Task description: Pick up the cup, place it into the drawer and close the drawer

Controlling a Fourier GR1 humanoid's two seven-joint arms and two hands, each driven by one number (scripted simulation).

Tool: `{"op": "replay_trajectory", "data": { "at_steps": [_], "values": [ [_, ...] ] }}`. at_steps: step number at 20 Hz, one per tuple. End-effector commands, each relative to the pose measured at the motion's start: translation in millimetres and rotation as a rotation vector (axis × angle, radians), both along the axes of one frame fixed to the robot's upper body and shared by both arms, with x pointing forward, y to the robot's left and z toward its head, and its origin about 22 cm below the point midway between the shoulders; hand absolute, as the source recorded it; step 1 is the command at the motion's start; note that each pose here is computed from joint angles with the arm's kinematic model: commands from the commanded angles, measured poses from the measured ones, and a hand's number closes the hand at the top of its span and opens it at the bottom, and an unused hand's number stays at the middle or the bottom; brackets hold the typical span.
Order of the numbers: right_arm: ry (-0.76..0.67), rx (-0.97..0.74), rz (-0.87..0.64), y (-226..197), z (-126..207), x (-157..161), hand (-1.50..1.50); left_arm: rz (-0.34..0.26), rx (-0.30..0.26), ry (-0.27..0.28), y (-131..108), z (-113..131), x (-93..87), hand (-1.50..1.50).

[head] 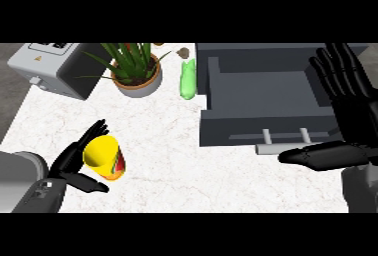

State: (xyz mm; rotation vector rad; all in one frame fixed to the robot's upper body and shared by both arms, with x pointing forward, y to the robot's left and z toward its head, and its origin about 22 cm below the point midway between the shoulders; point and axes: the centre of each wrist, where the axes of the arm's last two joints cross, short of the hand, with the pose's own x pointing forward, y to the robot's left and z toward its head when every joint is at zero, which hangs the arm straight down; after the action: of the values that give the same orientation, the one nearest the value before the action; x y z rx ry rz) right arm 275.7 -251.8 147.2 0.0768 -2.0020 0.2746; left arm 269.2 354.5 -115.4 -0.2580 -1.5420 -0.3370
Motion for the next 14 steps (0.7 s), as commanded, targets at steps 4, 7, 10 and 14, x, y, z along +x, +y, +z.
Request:
{"op": "replay_trajectory", "data": {
  "at_steps": [4, 7, 10, 14],
  "values": [
    [0.000, 0.004, 0.005, 5, 5, -4, -1.50, -0.076, -0.151, -0.072, 3, -8, -5.3, -1.50],
    [-0.011, 0.003, 0.006, -7, 6, -1, -1.50, -0.118, -0.144, -0.076, -16, -17, -6.6, -1.50],
    [0.009, -0.020, 0.004, -14, 1, 3, -1.50, -0.125, -0.166, -0.072, -19, -8, 9.3, -1.50],
    [-0.011, 0.002, 0.008, -6, 8, 9, -1.50, -0.161, -0.220, -0.031, -28, -18, 0.2, -1.50]
  ]
}}
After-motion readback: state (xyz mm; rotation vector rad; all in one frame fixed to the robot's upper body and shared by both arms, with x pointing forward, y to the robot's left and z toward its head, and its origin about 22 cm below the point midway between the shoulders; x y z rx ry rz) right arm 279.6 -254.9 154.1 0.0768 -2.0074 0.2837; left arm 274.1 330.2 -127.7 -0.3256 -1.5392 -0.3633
